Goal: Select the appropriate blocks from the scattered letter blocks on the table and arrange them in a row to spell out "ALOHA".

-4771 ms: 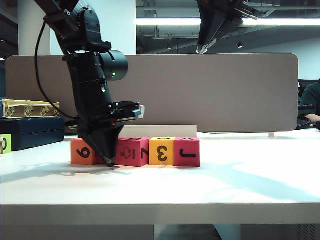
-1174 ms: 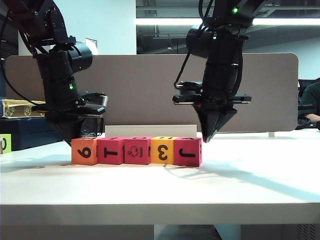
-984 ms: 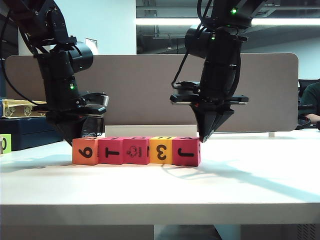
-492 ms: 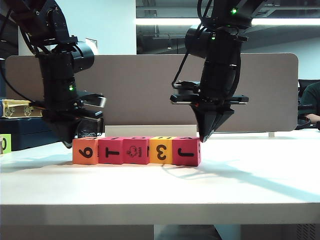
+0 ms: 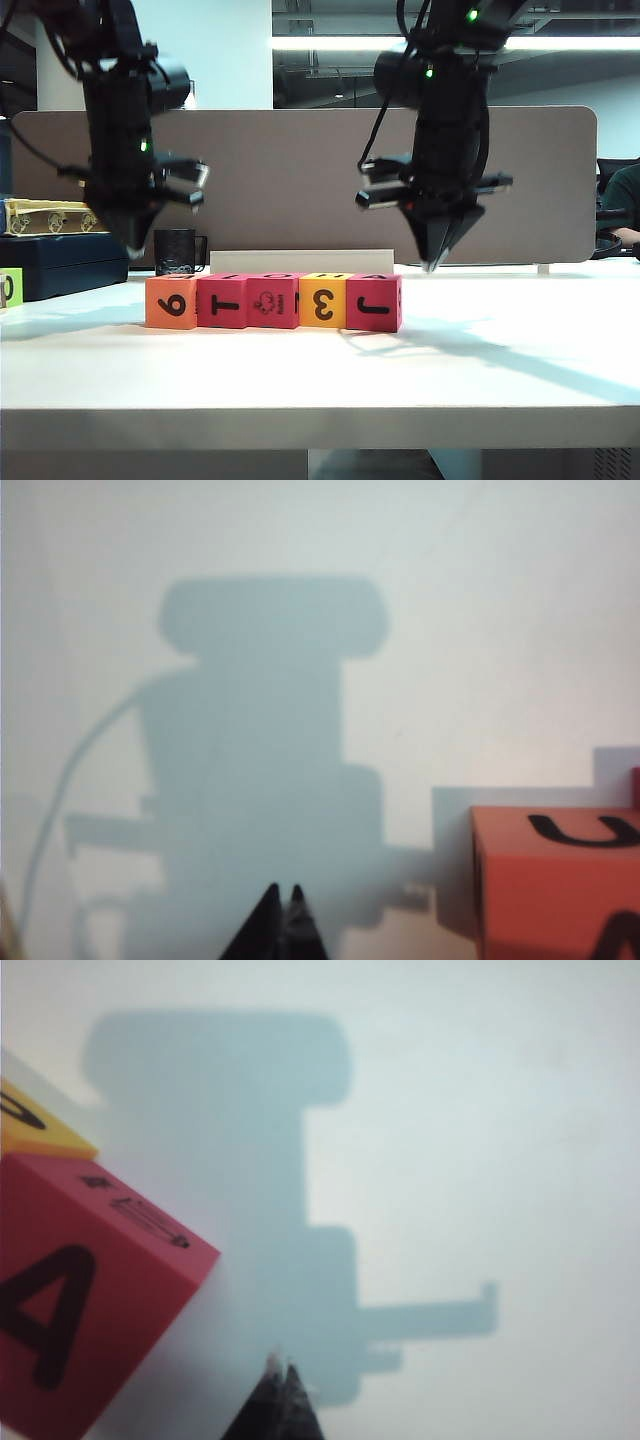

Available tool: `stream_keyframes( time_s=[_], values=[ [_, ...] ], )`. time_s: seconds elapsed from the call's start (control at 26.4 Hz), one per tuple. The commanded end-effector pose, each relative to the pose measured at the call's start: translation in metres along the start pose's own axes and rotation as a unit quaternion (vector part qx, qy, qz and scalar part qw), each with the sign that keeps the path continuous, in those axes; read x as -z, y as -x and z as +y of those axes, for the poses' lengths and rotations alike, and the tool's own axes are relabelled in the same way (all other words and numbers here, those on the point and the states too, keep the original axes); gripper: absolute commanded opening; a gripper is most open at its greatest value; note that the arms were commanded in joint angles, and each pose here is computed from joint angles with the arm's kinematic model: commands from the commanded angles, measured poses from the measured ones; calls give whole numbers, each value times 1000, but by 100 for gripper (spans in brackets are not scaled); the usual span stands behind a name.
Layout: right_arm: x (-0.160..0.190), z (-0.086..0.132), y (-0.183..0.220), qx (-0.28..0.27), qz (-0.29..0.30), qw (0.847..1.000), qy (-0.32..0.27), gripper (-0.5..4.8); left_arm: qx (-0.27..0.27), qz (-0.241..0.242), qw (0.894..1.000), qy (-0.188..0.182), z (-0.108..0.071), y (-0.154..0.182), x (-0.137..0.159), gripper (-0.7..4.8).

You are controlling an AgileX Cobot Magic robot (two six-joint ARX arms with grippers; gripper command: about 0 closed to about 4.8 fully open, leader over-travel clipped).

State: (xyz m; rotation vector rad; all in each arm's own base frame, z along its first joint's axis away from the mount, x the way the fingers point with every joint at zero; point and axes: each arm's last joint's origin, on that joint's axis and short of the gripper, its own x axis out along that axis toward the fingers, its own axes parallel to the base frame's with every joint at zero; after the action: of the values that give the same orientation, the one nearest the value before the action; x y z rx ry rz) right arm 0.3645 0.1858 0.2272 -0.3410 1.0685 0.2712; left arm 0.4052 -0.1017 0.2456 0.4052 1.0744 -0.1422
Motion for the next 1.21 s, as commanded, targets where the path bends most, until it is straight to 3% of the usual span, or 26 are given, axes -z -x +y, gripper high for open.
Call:
stream_keyframes(
  time_s=[0.04, 0.23, 0.38, 0.49, 0.64, 0.87, 1.02, 1.21],
  values=[
    [-5, -5, 29, 8, -42, 999, 6, -5, 11, 14, 1000, 5, 5, 23, -4, -6],
    [-2, -13, 82, 5, -89, 996, -2, -5, 87, 17, 996, 21, 5, 50, 0, -6],
    [10, -18, 122, -18, -99, 995, -4, -5, 112, 25, 993, 21, 2, 67, 6, -6],
    [31, -16, 156, -50, -78, 996, 5, -5, 131, 45, 990, -2, -13, 90, 15, -6],
    [47, -8, 183, -61, -79, 995, 24, -5, 145, 37, 988, -33, -33, 108, 21, -6],
    [68, -7, 219, -72, -101, 992, 33, -5, 168, -25, 984, -55, -60, 127, 48, -6],
    [88, -14, 236, -73, -114, 990, 29, -5, 182, -84, 979, -25, -58, 139, 83, -6],
    [122, -16, 233, -90, -133, 987, 13, -5, 159, -134, 978, -4, -49, 156, 125, -6]
  ],
)
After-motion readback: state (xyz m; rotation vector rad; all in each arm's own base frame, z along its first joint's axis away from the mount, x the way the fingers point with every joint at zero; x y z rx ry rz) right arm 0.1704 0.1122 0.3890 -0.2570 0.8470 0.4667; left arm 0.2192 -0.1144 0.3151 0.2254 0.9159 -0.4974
